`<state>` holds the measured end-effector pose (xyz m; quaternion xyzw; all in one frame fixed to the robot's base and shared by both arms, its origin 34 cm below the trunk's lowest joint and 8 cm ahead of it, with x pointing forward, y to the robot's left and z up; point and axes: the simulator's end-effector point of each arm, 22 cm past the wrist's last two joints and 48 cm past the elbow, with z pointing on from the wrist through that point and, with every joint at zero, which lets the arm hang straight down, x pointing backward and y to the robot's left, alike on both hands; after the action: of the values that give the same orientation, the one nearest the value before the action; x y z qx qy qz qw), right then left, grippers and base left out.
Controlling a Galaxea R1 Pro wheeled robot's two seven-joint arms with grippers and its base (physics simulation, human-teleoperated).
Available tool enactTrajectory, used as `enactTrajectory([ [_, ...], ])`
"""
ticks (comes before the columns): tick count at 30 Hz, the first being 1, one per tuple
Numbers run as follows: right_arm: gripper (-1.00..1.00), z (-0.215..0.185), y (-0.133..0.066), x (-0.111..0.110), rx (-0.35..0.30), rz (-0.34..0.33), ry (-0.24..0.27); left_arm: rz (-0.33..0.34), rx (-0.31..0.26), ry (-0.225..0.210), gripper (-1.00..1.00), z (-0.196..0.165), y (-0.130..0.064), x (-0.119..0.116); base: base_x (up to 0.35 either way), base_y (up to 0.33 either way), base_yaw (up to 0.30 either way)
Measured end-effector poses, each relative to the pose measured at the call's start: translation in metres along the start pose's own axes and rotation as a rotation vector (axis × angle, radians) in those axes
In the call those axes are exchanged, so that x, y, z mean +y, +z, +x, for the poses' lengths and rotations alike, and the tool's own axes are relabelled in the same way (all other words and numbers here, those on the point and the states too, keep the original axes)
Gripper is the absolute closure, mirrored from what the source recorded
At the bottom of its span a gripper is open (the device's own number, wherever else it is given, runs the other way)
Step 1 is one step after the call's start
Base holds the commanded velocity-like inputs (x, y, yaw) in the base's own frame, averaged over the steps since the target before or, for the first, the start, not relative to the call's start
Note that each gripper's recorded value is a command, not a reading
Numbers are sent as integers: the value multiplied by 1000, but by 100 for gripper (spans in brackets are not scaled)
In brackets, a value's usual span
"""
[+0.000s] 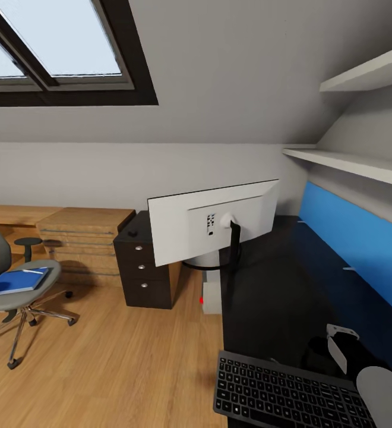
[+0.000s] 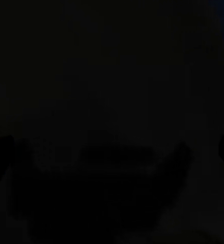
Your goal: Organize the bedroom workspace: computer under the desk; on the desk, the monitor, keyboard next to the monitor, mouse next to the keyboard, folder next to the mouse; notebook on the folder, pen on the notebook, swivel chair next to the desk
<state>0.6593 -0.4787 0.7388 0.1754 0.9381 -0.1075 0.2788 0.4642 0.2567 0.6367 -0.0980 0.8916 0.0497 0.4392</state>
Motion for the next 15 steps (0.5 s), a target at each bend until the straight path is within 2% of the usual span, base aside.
enactTrajectory([
  [10,-100,0,0,0,1,0,0,-1,11,4,-100,5,0,2,-3,0,0],
  [15,-100,0,0,0,2,0,0,-2,18,6,-100,8,-1,3,-161,0,0],
])
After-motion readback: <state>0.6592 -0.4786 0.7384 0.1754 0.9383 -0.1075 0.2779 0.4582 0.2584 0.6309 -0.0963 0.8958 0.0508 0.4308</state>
